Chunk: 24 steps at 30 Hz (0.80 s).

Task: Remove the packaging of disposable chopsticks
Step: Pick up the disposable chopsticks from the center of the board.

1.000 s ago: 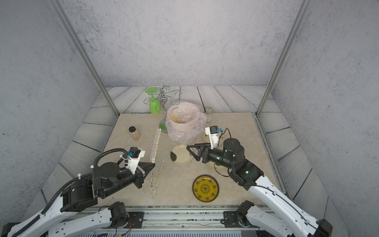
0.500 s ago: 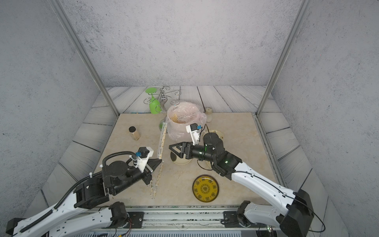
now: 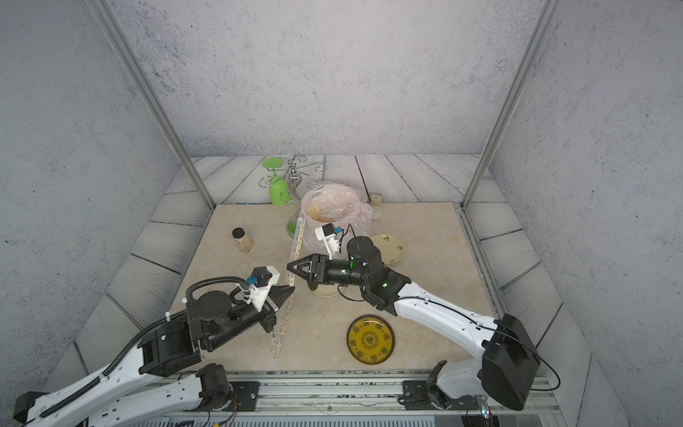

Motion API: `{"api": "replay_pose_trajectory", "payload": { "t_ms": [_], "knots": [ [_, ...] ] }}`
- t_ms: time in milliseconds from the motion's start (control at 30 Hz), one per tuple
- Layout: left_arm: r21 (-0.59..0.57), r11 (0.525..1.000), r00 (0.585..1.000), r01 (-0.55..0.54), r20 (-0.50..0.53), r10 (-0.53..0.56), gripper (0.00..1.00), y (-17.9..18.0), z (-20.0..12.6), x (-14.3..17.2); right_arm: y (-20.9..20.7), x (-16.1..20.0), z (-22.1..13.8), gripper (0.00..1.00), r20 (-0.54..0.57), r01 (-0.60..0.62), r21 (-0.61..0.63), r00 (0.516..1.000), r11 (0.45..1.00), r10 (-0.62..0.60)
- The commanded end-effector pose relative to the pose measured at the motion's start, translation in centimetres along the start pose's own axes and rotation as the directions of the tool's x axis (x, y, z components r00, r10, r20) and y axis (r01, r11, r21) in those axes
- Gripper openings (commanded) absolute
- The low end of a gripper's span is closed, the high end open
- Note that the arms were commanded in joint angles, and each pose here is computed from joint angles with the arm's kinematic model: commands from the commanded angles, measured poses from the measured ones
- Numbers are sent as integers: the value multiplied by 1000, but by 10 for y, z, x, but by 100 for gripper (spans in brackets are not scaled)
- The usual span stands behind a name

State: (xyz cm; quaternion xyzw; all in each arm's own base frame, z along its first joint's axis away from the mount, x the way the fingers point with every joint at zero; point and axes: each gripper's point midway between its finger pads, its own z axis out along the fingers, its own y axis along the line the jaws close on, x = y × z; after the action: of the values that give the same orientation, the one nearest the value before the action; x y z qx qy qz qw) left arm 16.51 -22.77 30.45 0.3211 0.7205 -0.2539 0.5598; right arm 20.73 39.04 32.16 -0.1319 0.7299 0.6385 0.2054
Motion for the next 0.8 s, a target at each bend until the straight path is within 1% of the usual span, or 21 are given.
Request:
{"api": "replay_pose_trajectory", "payload": {
  "t_ms": [0,133,267,300,333,433,500,567,600,633,667,700,733,767],
  "knots": [
    [-2,1000,1000,-21,9,21,0,-1,3,1,16,-3,6,47,-2,-4,-66,1000,998,4],
    [-19,1000,999,-24,-27,24,0,2,6,10,17,-4,5,31,9,2,-66,1000,998,-1],
    [-33,999,999,-18,-32,17,0,4,6,13,15,-4,2,7,25,6,-57,1000,998,-5],
    [-36,999,1000,-16,-27,15,0,5,5,11,15,-4,1,3,31,10,-53,999,999,-9],
    [-40,999,1000,-16,-24,15,0,6,4,10,13,-4,-1,1,37,15,-46,999,999,-13],
    [-34,999,1000,-20,-16,19,0,5,0,6,6,0,-5,0,37,40,-12,999,999,-40],
    [-4,1000,999,-28,-18,28,0,0,-1,5,3,4,-8,0,26,70,9,997,997,-70],
    [32,999,998,-42,-44,43,0,-6,-1,5,1,7,-12,0,21,119,24,993,993,-120],
    [40,998,997,-44,-61,46,30,-7,-2,6,-1,8,-15,0,25,151,34,988,988,-152],
    [40,999,996,-36,-75,39,54,-7,-4,6,-3,9,-20,0,29,188,51,981,981,-190],
    [41,999,996,-26,-82,29,71,-7,-5,5,-4,8,-25,0,33,227,70,973,971,-229],
    [56,998,996,-17,-81,22,86,-9,-8,2,-6,8,-33,0,35,277,100,959,956,-282],
    [72,997,997,-8,-75,13,94,-11,-11,-1,-6,8,-40,0,33,332,124,941,935,-338],
    [98,995,998,2,-67,4,98,-15,-14,-5,-4,9,-48,0,20,405,141,911,904,-411]
  ]
}}
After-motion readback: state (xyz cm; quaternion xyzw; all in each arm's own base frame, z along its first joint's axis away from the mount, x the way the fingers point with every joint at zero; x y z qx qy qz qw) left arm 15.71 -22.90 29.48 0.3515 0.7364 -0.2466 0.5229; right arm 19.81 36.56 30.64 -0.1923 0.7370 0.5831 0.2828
